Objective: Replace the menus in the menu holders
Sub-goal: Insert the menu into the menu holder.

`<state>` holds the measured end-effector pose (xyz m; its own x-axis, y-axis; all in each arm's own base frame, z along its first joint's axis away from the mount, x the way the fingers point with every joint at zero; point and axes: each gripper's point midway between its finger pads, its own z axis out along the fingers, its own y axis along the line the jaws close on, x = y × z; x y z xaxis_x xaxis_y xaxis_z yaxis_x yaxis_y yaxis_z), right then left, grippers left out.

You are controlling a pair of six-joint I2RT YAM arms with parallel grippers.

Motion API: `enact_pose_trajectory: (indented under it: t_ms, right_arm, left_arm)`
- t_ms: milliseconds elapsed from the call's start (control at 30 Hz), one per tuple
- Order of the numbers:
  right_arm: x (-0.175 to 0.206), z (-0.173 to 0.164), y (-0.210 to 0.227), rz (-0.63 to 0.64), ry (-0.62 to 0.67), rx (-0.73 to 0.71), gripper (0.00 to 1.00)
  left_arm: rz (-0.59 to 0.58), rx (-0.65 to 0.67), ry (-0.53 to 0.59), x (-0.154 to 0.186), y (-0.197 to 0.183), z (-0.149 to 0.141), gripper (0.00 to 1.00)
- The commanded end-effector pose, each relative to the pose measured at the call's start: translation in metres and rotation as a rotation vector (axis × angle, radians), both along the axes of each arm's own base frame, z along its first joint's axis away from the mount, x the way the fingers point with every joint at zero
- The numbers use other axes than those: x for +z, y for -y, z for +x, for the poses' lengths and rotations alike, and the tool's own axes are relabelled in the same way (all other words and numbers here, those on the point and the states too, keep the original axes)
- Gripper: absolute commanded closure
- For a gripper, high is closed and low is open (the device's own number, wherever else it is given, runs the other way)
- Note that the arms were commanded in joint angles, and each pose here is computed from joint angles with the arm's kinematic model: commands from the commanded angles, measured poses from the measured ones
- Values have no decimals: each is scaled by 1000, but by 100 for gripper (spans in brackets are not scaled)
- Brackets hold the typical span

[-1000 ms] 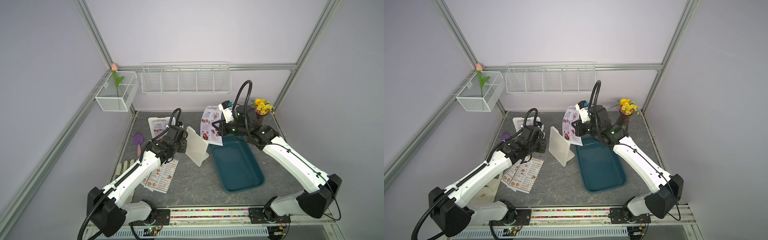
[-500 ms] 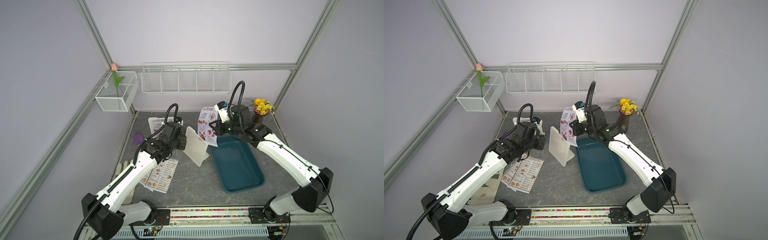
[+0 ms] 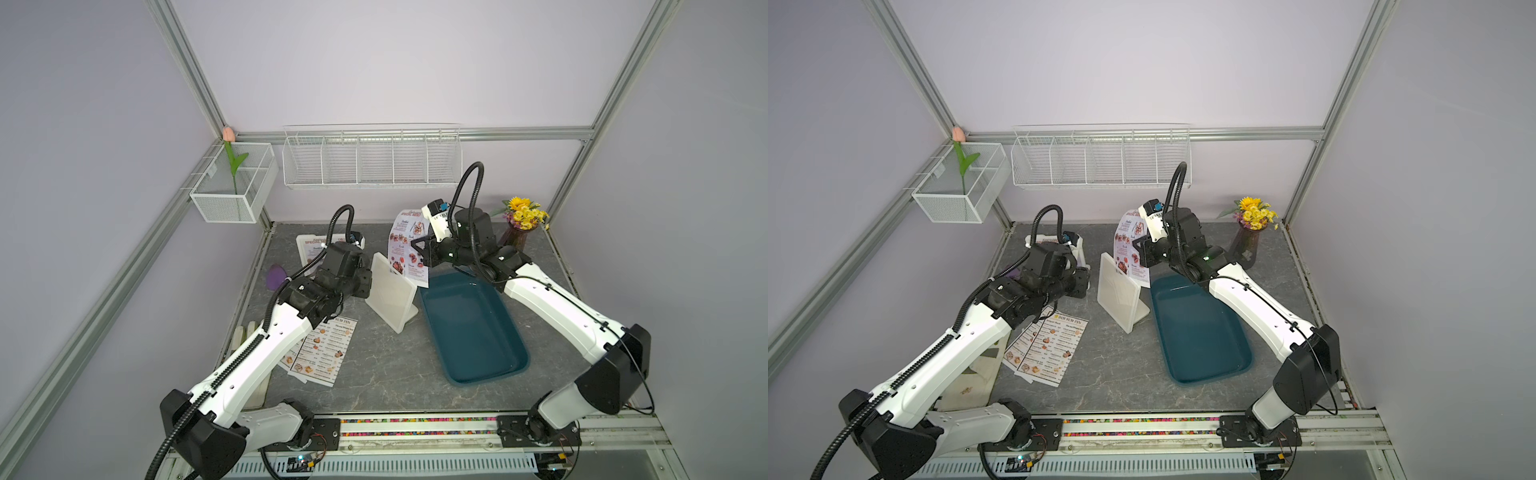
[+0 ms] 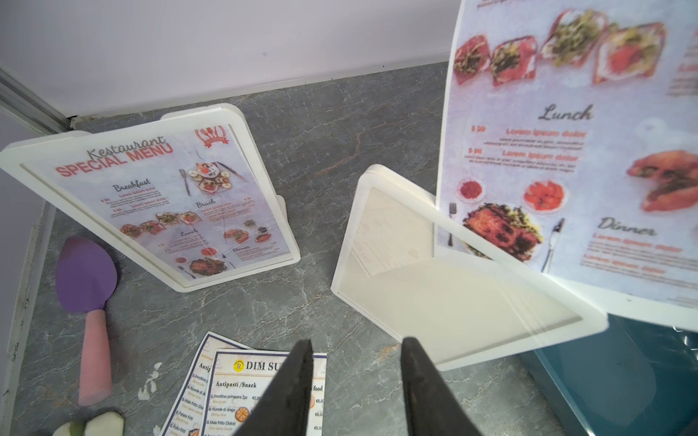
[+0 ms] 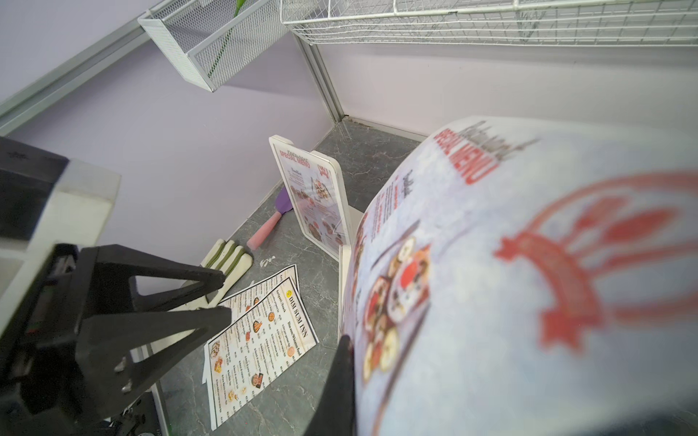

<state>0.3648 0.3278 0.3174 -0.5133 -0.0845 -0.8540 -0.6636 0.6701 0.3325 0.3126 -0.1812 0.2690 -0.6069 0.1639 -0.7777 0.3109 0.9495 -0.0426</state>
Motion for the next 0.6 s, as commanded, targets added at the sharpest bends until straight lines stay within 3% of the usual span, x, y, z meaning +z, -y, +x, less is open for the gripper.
enact_pose_trajectory:
  t_ms: [0, 567]
  right_arm:
    - [-9, 4, -11, -1, 32, 38, 93]
    - [-24, 14, -28, 0, 69, 49, 93]
  left_arm:
    - [-30, 17, 57, 26, -4, 2, 59]
    - [-40, 19, 84, 43, -2, 7, 59]
